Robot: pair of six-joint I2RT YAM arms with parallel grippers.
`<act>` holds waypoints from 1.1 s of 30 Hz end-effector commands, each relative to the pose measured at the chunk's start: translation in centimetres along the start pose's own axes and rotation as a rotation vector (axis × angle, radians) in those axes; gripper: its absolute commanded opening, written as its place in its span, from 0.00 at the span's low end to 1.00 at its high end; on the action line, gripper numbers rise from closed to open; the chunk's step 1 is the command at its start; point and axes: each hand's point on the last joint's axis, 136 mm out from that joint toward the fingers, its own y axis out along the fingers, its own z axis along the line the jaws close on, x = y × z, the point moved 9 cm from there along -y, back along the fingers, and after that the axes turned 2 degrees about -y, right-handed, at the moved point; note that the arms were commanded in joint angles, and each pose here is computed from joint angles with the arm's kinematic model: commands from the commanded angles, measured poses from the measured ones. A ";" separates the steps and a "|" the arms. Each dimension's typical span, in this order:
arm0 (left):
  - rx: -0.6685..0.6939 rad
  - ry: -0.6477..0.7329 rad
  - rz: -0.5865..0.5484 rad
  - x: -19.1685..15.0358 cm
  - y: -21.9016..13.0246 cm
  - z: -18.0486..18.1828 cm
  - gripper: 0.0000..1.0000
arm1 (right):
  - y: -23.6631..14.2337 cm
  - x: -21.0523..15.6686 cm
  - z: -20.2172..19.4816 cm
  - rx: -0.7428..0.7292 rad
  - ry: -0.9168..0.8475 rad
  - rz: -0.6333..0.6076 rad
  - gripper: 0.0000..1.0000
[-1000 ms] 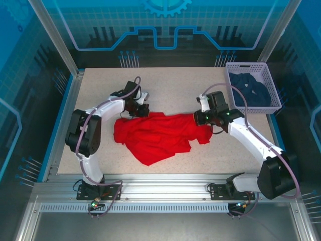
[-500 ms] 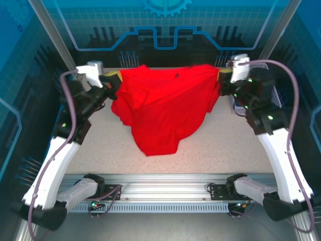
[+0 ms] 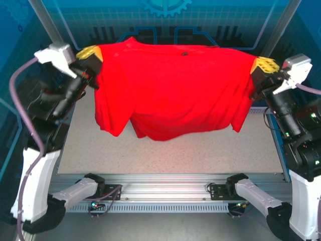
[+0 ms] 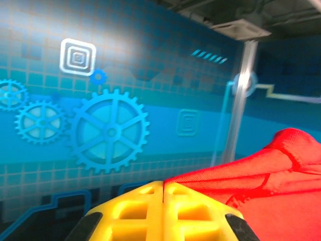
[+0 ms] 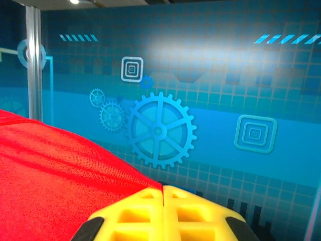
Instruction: Fold the inside-out t-shirt
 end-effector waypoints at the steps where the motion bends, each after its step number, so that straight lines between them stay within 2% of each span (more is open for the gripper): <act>1: 0.248 0.075 0.108 -2.8 4.7 3.9 0.00 | 3.4 -1.1 -1.5 -0.159 -0.059 0.039 0.00; 3: 0.285 0.062 0.160 -4.7 7.7 5.9 0.00 | 6.5 -2.9 -1.9 -0.204 -0.099 0.092 0.00; 6: 0.353 0.044 0.274 -9.5 13.1 10.2 0.00 | 12.5 -6.8 -3.0 -0.273 -0.150 0.174 0.00; 9: 0.402 0.032 0.380 -15.7 18.2 14.2 0.00 | 19.6 -13.2 -4.5 -0.308 -0.147 0.277 0.00; 12: 0.440 0.024 0.483 -22.5 22.4 17.8 0.06 | 26.5 -21.1 -5.5 -0.314 -0.123 0.397 0.03; 13: 0.455 0.009 0.520 -25.0 23.6 19.1 0.13 | 28.8 -23.8 -5.8 -0.308 -0.107 0.442 0.06; 14: 0.474 0.001 0.548 -27.1 24.6 20.3 0.25 | 30.8 -26.5 -5.9 -0.311 -0.090 0.500 0.13; 16: 0.488 -0.029 0.614 -30.0 26.1 21.8 0.40 | 33.9 -30.5 -5.8 -0.296 -0.079 0.598 0.30; 18: 0.489 -0.067 0.674 -31.0 26.6 21.9 0.56 | 35.1 -33.1 -5.5 -0.262 -0.054 0.705 0.42; 21: 0.487 -0.108 0.727 -30.1 25.6 20.2 0.64 | 34.7 -34.3 -4.0 -0.174 -0.018 0.811 0.47; 24: 0.400 -0.162 0.717 -29.5 22.4 16.6 0.68 | 31.8 -34.0 -1.6 -0.065 0.026 0.898 0.50; 28: 0.238 -0.317 0.676 -31.3 15.2 10.8 0.72 | 24.3 -35.7 3.0 0.057 0.161 1.007 0.53; 31: 0.096 -0.333 0.761 -34.0 10.4 6.1 0.72 | 17.4 -38.6 5.9 0.120 0.262 1.158 0.57; 33: -0.040 -0.266 0.850 -36.0 7.1 2.5 0.72 | 13.1 -40.6 7.4 0.171 0.321 1.267 0.62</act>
